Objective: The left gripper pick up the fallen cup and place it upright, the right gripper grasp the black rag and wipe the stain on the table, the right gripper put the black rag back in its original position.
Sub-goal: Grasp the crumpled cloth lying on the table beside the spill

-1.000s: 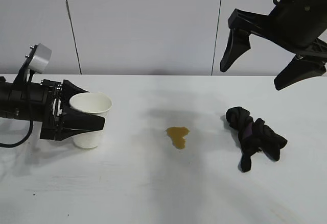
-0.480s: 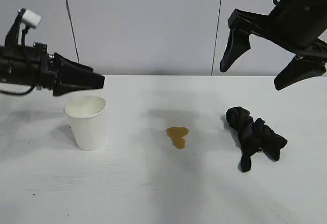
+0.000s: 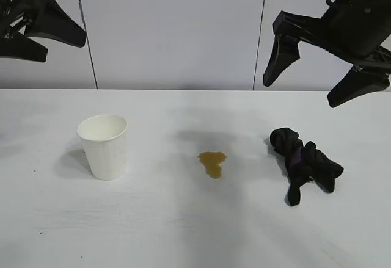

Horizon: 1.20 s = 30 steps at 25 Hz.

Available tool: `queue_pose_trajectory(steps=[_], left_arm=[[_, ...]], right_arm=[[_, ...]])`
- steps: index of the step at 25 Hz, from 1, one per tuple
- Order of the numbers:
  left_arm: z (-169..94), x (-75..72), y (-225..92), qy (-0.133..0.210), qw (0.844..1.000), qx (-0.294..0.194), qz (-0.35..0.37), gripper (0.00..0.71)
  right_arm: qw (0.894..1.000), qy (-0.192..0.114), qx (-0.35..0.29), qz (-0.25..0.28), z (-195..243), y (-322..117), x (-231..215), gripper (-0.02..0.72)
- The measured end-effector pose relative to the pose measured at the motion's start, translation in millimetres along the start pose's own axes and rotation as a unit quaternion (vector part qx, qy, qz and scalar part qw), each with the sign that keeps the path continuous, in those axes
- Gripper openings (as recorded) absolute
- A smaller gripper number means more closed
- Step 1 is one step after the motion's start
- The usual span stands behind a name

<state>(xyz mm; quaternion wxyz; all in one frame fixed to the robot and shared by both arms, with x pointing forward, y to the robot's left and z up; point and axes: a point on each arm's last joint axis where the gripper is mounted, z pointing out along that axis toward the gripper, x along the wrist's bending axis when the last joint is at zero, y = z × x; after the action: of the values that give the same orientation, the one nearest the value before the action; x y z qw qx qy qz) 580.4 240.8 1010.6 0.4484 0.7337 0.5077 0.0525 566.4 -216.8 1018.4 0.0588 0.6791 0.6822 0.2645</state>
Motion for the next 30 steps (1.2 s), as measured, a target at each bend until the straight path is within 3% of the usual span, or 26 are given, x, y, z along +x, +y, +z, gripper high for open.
queue_pose_trajectory(steps=[4, 10, 17, 30], left_arm=[[7.3, -17.4, 2.3, -0.003, 0.999, 0.045, -0.013, 0.693], [20.4, -38.3, -4.0, 0.018, 0.994, 0.091, -0.050, 0.693], [22.7, -42.8, -5.6, 0.024, 0.990, 0.097, -0.098, 0.693], [22.3, -45.2, -8.0, 0.013, 0.988, 0.112, -0.108, 0.693]], right_arm=[[1.000, 0.000, 0.000, -0.005, 0.0, 0.1, 0.0, 0.694], [1.000, 0.000, -0.001, -0.006, 0.0, 0.2, 0.0, 0.694], [1.000, 0.000, -0.001, -0.008, 0.0, 0.1, 0.0, 0.694], [0.999, -0.011, 0.000, -0.034, 0.0, 0.1, -2.1, 0.694]])
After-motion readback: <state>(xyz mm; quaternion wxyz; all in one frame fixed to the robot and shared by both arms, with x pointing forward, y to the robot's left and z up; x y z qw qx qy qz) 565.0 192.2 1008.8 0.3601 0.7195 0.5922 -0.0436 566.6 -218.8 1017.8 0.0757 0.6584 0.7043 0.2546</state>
